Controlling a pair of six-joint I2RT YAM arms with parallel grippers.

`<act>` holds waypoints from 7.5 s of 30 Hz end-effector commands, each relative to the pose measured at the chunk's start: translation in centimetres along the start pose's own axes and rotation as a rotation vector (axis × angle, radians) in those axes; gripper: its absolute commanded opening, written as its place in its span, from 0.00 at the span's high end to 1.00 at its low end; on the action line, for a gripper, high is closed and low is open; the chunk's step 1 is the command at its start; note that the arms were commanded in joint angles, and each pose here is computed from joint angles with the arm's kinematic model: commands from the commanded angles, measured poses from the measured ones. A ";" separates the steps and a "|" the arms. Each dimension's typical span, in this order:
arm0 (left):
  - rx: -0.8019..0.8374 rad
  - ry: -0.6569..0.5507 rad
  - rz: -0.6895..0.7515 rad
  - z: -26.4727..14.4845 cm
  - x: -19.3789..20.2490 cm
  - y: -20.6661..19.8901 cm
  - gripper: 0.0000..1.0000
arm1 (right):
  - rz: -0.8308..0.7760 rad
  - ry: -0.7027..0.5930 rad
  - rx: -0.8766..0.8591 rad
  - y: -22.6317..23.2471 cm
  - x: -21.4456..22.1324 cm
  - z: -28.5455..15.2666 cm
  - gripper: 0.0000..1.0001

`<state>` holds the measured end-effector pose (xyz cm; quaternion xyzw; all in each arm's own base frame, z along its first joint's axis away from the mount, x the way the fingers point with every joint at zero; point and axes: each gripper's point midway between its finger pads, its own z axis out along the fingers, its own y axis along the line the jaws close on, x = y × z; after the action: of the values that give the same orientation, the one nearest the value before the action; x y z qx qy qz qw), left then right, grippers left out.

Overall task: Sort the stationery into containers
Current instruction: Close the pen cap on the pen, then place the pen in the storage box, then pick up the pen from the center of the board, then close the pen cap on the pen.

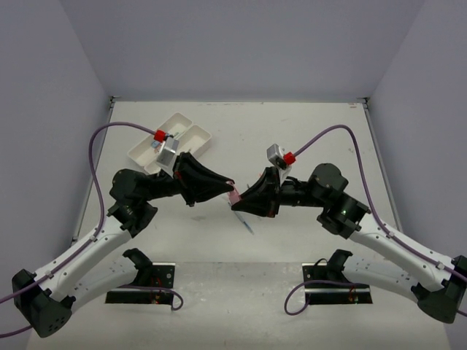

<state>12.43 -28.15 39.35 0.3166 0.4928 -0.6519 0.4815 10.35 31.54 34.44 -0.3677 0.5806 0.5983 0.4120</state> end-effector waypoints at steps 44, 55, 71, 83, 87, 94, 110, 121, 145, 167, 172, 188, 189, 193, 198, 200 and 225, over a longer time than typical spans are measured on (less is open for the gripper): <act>-1.654 0.384 0.491 -23.6 -9.5 43.2 1.00 | -0.149 -0.084 0.902 -14.7 2.3 -11.5 0.01; -1.690 0.691 0.473 -28.9 0.1 49.0 0.96 | -0.155 -0.093 0.919 -15.0 2.6 -12.0 0.01; -1.749 0.058 0.166 -22.9 -11.4 37.7 0.00 | 0.178 0.220 1.054 -21.0 8.7 -8.7 0.01; -1.417 -0.065 -0.154 -20.4 -2.9 23.0 0.00 | 0.321 0.523 1.239 -27.9 15.0 -11.0 0.46; -1.436 0.057 -0.123 -21.6 -0.9 21.4 0.00 | 0.343 0.611 1.243 -29.2 16.8 -10.7 0.47; -1.464 0.123 -0.108 -23.2 1.3 19.8 0.00 | 0.395 0.678 1.268 -31.2 18.8 -11.7 0.52; -1.523 0.200 -0.231 -19.3 7.4 21.8 0.00 | 0.425 0.823 1.252 -32.3 22.0 -12.1 0.98; -1.759 0.019 -0.429 -15.3 14.1 22.8 0.00 | 0.270 0.567 1.356 -29.4 13.9 -14.2 1.00; -2.131 0.058 -0.902 -12.7 24.9 25.7 0.70 | 0.198 0.298 1.289 -26.1 9.8 -15.8 1.00; -2.185 0.126 -0.884 -14.3 27.3 27.0 0.68 | 0.191 0.278 1.227 -25.4 9.5 -15.0 1.00; -2.169 0.095 -0.851 -14.1 25.5 26.7 0.68 | 0.195 0.281 1.236 -25.6 9.6 -15.0 1.00; -2.003 0.089 -0.530 -11.0 16.1 29.0 0.46 | 0.200 0.288 1.248 -25.8 9.9 -15.2 1.00; -1.988 0.113 -0.529 -10.7 16.3 29.4 0.45 | 0.200 0.287 1.251 -25.8 9.9 -15.2 1.00; -1.988 0.180 -0.521 -10.9 16.0 31.1 0.38 | 0.198 0.288 1.253 -25.9 9.9 -15.2 1.00; -2.017 0.198 -0.550 -12.5 16.3 33.5 0.41 | 0.202 0.293 1.252 -25.9 10.1 -15.2 1.00; -2.011 0.215 -0.563 -12.5 16.5 34.6 0.42 | 0.203 0.298 1.251 -26.0 10.2 -15.2 1.00; -2.074 0.330 -0.618 -13.1 21.3 38.5 0.50 | 0.209 0.310 1.241 -26.1 10.5 -15.0 1.00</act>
<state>40.96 -24.52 3.84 -0.2887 0.9197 0.0293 0.2646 29.20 16.57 13.22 -0.0838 0.9114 0.1199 0.3847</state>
